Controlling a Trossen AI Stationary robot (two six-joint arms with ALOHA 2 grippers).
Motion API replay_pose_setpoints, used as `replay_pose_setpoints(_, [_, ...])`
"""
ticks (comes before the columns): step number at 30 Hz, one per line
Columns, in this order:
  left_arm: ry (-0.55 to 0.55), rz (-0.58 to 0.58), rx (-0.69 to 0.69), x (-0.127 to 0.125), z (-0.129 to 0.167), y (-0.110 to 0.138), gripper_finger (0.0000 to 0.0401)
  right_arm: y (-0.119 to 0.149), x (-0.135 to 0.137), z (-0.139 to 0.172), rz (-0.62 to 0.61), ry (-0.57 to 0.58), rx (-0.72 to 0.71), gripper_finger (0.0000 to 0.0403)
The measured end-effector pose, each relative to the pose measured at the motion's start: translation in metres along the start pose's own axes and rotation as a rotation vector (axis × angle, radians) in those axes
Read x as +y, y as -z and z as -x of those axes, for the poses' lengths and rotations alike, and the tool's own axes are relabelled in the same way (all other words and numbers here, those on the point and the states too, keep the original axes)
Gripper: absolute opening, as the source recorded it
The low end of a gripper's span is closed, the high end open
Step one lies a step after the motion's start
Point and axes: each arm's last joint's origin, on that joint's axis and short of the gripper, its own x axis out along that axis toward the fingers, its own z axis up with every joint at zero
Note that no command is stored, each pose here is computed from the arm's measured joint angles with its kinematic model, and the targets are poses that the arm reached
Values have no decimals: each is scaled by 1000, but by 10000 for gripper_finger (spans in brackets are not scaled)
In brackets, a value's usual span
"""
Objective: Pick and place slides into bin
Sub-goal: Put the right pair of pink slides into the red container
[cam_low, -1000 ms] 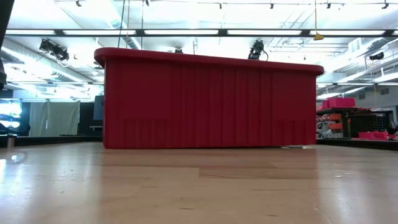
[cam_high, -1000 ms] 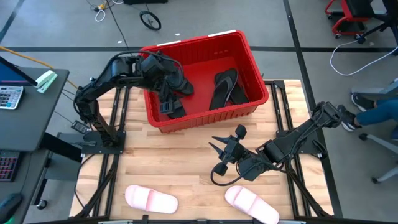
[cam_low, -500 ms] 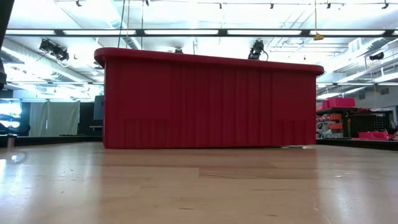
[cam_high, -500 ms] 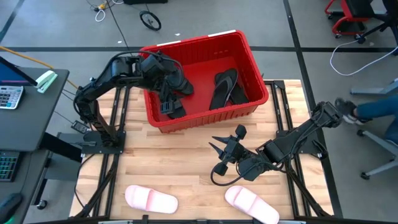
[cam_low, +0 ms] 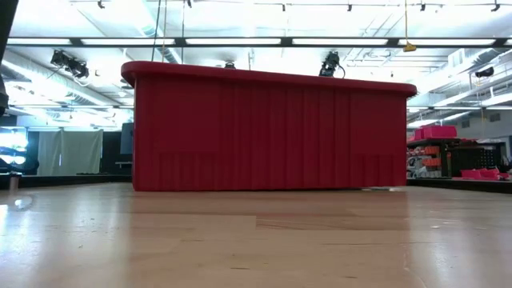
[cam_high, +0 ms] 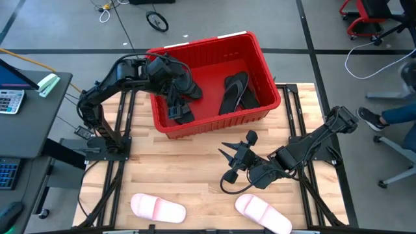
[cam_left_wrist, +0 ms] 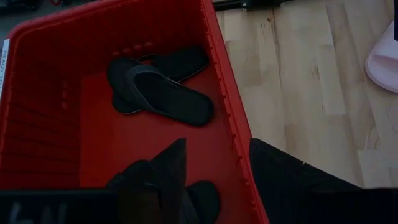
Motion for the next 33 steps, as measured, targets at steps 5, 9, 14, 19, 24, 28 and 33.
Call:
replay_pose_setpoints(5, [0, 0, 0, 0, 0, 0, 177, 0, 0, 0, 0, 0, 0, 117])
replay_pose_setpoints(9, [0, 2, 1, 0, 0, 0, 173, 0, 0, 0, 0, 0, 0, 117])
replay_pose_setpoints(14, [-3, -3, -3, 1, 5, 2, 175, 0, 0, 0, 0, 0, 0, 117])
replay_pose_setpoints(19, [-36, -21, -40, 8, 20, 6, 178, 0, 0, 0, 0, 1, 0, 117])
replay_pose_setpoints(24, [-56, 17, -35, 16, 19, 7, 173, 0, 0, 0, 0, 0, 0, 117])
replay_pose_setpoints(28, [-64, 48, -27, 19, 17, 8, 176, 0, 0, 0, 0, 0, 0, 117])
replay_pose_setpoints(33, [-66, 139, -37, 21, 17, 8, 181, 0, 0, 0, 4, 3, -2, 117])
